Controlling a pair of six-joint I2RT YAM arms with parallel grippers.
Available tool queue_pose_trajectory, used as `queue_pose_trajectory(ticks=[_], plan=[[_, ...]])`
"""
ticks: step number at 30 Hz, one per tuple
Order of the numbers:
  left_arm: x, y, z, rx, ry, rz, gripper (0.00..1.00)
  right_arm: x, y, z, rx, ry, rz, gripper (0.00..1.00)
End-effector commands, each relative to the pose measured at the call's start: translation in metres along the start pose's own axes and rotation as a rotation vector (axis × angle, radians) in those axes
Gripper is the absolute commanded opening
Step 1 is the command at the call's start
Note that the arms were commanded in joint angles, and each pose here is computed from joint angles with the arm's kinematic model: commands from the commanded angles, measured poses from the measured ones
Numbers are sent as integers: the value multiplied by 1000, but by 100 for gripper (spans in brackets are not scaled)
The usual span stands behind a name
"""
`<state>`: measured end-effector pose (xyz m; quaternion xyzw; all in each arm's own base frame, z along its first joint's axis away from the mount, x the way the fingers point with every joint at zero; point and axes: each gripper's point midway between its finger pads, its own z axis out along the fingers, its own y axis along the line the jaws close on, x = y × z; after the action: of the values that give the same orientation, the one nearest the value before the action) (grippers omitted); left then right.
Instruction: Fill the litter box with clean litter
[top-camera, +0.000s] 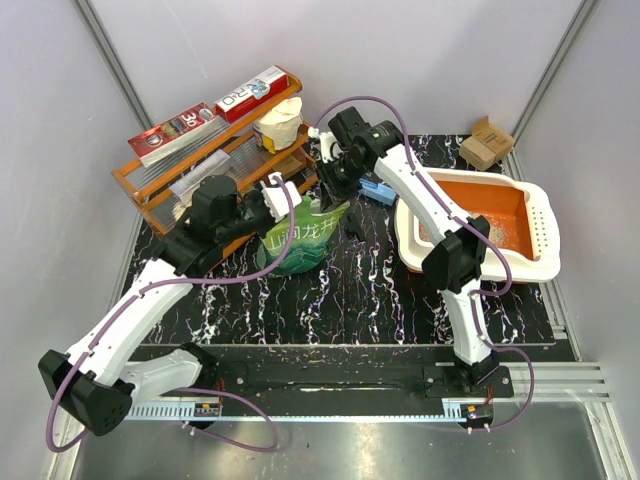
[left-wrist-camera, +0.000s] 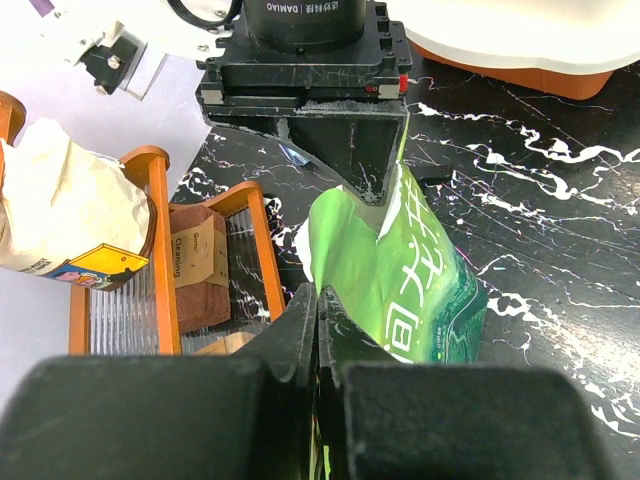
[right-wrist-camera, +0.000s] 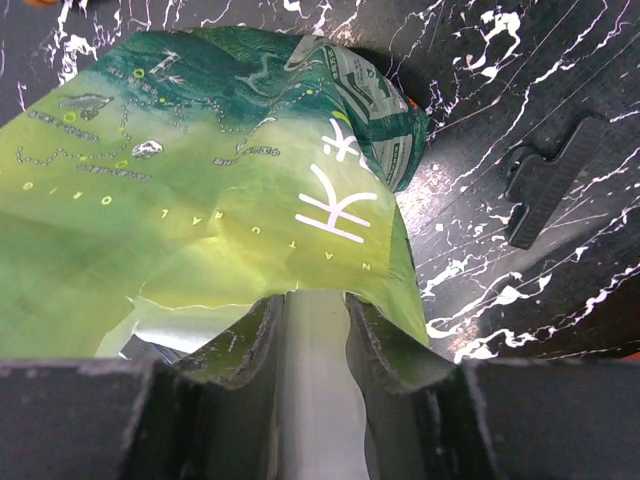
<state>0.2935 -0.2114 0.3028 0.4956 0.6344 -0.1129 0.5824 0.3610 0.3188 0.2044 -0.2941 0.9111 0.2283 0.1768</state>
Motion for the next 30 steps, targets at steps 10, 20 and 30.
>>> queue_pose_trajectory(ticks=[10,20,30], plan=[[-45,28,-13,-106,-146,69,0,14,11,38,-177,129,169,0],[-39,35,-11,-130,-118,171,0,-21,10,-30,-591,8,309,0],[-40,34,-12,-114,-118,211,0,-27,5,-109,-917,-60,410,0]])
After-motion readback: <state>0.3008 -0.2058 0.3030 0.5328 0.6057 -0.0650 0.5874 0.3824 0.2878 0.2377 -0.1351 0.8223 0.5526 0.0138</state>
